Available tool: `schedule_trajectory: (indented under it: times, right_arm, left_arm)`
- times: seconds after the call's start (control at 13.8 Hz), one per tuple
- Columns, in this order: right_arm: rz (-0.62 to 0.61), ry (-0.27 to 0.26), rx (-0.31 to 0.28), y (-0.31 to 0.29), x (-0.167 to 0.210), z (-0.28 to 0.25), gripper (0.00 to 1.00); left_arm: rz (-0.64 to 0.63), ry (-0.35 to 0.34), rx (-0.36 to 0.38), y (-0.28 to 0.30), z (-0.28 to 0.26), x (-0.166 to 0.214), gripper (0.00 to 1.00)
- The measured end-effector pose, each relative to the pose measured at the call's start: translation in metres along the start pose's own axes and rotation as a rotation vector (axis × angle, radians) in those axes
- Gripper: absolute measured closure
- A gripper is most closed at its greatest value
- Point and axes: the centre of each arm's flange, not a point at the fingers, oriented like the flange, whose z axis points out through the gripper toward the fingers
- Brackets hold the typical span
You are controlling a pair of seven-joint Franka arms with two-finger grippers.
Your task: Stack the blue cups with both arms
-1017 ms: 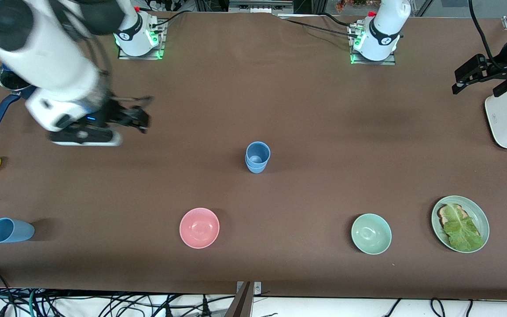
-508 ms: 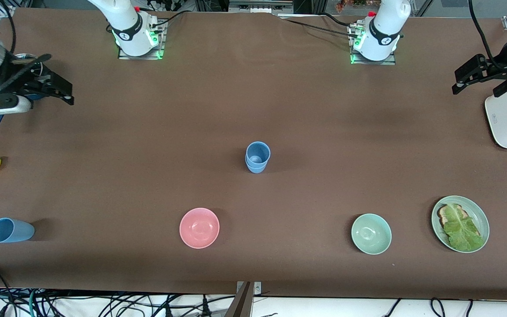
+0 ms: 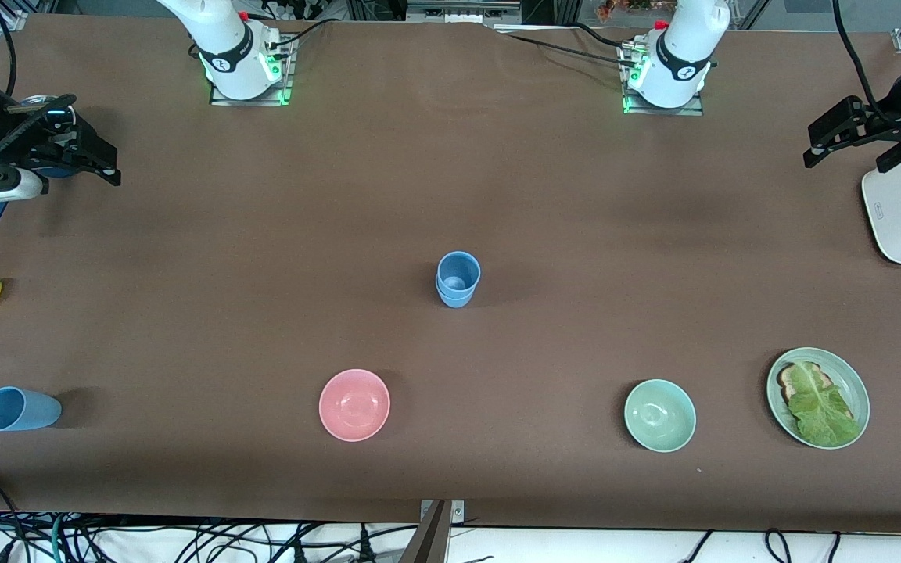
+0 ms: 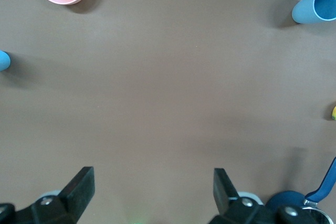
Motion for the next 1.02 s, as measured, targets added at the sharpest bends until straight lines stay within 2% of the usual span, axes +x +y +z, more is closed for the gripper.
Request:
schedule_trajectory:
  times: [1.02]
  right_arm:
    - [0.014,0.008,-0.001,0.0079,-0.0018,-0.0079,0.0]
  left_arm:
    - [0.0,0.0,0.0,0.0,0.0,0.0,0.0]
